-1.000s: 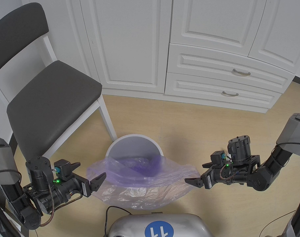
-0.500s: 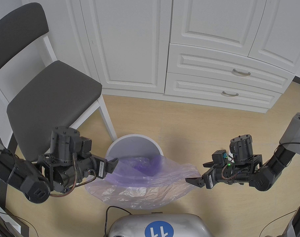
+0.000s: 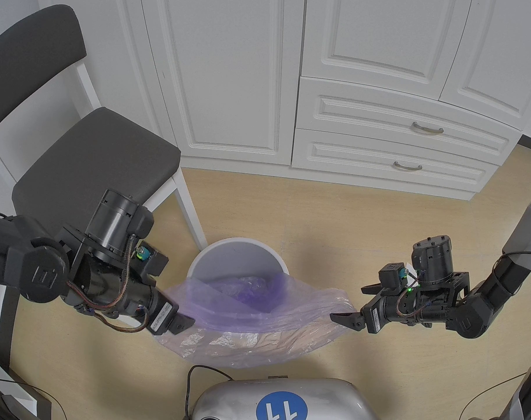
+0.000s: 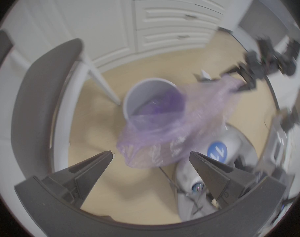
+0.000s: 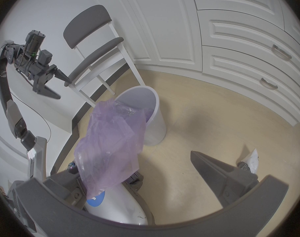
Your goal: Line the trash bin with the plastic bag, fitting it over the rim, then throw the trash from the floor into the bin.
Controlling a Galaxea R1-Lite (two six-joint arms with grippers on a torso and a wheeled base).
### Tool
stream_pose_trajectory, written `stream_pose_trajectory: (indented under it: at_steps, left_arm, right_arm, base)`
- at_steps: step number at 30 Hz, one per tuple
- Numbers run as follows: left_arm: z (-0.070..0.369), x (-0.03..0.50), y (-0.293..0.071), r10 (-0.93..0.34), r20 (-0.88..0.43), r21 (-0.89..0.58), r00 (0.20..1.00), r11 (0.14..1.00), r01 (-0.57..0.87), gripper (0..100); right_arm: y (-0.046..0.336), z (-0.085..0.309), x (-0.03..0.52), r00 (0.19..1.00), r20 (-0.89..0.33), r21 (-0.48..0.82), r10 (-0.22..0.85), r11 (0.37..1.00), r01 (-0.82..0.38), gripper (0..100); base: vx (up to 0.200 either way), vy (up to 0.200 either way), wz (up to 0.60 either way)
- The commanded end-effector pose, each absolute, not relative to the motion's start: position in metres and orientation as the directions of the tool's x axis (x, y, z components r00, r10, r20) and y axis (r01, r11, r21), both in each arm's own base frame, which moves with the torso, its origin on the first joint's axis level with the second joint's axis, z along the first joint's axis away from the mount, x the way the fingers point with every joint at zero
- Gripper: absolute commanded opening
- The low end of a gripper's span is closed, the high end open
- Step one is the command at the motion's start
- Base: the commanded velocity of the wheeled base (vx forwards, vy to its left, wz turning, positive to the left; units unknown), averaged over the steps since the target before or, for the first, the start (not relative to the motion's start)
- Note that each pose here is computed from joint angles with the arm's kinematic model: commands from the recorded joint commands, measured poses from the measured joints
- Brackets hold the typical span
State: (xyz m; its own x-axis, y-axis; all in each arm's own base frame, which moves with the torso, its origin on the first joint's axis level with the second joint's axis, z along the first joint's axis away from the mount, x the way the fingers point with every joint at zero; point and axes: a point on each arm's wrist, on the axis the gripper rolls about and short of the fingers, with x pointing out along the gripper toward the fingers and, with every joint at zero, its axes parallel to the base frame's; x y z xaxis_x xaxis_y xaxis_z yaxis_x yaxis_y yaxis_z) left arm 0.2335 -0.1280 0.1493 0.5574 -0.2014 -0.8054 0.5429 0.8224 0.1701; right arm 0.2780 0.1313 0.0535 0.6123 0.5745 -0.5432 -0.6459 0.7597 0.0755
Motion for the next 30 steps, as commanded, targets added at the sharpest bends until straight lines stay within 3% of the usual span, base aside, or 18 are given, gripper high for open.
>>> stream_pose_trajectory:
  at_steps: [1, 8, 17, 30]
  left_arm:
    - [0.137, 0.237, -0.099, -0.373, -0.816, 0.17, 0.442, 0.576, 0.8, 100]
    - [0.1, 0.25, -0.115, -0.366, -0.858, 0.127, 0.362, 0.531, 0.838, 100]
    - [0.052, 0.282, -0.145, -0.394, -0.828, 0.17, 0.399, 0.502, 0.848, 100]
    - [0.034, 0.302, -0.157, -0.401, -0.821, 0.163, 0.406, 0.517, 0.84, 100]
  right_arm:
    - [0.131, 0.055, 0.274, 0.607, -0.545, 0.075, 0.578, 0.755, -0.652, 100]
    - [0.132, 0.05, 0.276, 0.601, -0.555, 0.077, 0.576, 0.754, -0.652, 100]
    - [0.132, 0.052, 0.275, 0.603, -0.551, 0.076, 0.577, 0.754, -0.652, 100]
    - [0.131, 0.054, 0.277, 0.612, -0.543, 0.072, 0.575, 0.758, -0.648, 100]
  base:
    - [0.0, 0.0, 0.0]
    - [0.0, 0.0, 0.0]
    - [0.0, 0.0, 0.0]
    - [0.0, 0.0, 0.0]
